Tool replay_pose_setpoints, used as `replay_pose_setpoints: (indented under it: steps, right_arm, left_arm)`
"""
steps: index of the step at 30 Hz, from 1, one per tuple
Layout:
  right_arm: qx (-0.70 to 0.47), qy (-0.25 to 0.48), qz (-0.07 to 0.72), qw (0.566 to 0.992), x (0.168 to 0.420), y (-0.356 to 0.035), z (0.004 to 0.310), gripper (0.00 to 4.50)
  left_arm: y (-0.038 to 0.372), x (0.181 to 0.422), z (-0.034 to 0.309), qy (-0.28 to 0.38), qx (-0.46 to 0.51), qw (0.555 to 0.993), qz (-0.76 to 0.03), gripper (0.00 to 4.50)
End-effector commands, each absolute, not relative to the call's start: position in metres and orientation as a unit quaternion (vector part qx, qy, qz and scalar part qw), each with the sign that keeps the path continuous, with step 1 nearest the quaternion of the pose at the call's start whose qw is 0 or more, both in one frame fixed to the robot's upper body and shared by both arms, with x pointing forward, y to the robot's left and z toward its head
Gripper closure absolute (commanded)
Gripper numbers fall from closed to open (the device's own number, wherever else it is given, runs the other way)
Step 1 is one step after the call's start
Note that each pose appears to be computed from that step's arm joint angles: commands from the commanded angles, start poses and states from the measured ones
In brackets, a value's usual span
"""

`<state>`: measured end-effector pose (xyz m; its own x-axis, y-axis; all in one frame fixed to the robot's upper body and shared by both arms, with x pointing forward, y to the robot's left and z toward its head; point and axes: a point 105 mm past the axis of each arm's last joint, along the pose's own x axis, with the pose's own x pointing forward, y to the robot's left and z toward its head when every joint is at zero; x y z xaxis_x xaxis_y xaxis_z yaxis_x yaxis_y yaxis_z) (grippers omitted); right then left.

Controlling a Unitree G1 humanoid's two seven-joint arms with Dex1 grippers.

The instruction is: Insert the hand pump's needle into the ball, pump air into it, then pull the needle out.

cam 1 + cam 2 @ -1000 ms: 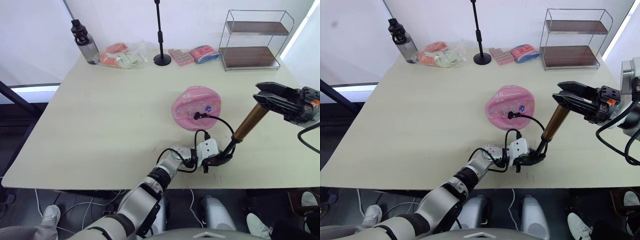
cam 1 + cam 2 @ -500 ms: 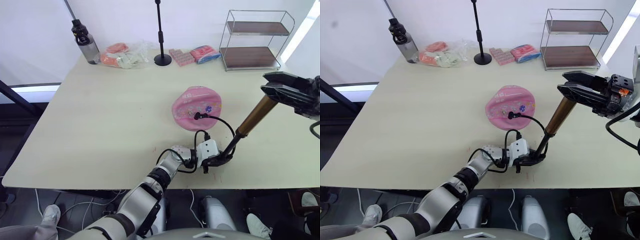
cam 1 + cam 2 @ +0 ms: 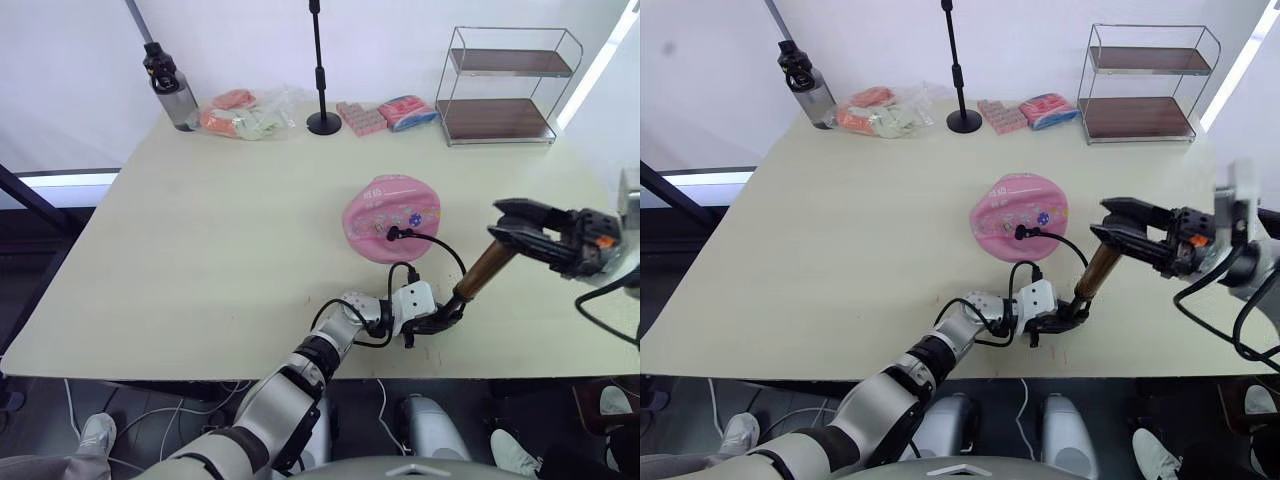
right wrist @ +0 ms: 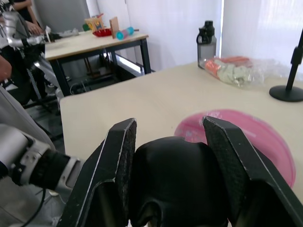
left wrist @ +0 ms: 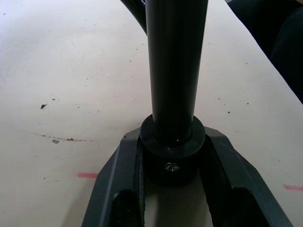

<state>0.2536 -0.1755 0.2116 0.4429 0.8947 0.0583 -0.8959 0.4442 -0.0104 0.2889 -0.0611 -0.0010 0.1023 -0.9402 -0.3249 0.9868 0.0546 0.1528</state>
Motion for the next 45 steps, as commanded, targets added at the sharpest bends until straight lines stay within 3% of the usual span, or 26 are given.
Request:
replay_pose_setpoints:
  steps: [1, 9, 17, 21, 28, 45]
  right_arm:
    - [0.009, 0.024, 0.514, 0.858, 0.258, -0.178, 0.174, 2.75]
    - [0.000, 0.049, 0.499, 0.865, 0.258, -0.175, 0.118, 2.75]
    - [-0.009, 0.042, 0.491, 0.870, 0.259, -0.174, 0.106, 2.75]
    - [-0.019, 0.010, 0.496, 0.868, 0.263, -0.177, 0.133, 2.75]
    - [-0.017, -0.060, 0.520, 0.852, 0.260, -0.180, 0.211, 2.75]
    - [-0.033, -0.110, 0.511, 0.852, 0.249, -0.196, 0.321, 2.75]
  left_arm:
    - [-0.053, 0.278, -0.024, 0.114, 0.171, 0.710, -0.673, 3.42]
    - [-0.051, 0.282, -0.023, 0.122, 0.165, 0.720, -0.663, 3.42]
    - [-0.052, 0.281, -0.022, 0.121, 0.160, 0.717, -0.667, 3.42]
    - [-0.052, 0.282, -0.021, 0.119, 0.161, 0.718, -0.667, 3.42]
    - [-0.051, 0.281, -0.023, 0.123, 0.168, 0.712, -0.670, 3.42]
    - [-0.049, 0.279, -0.026, 0.127, 0.174, 0.705, -0.676, 3.42]
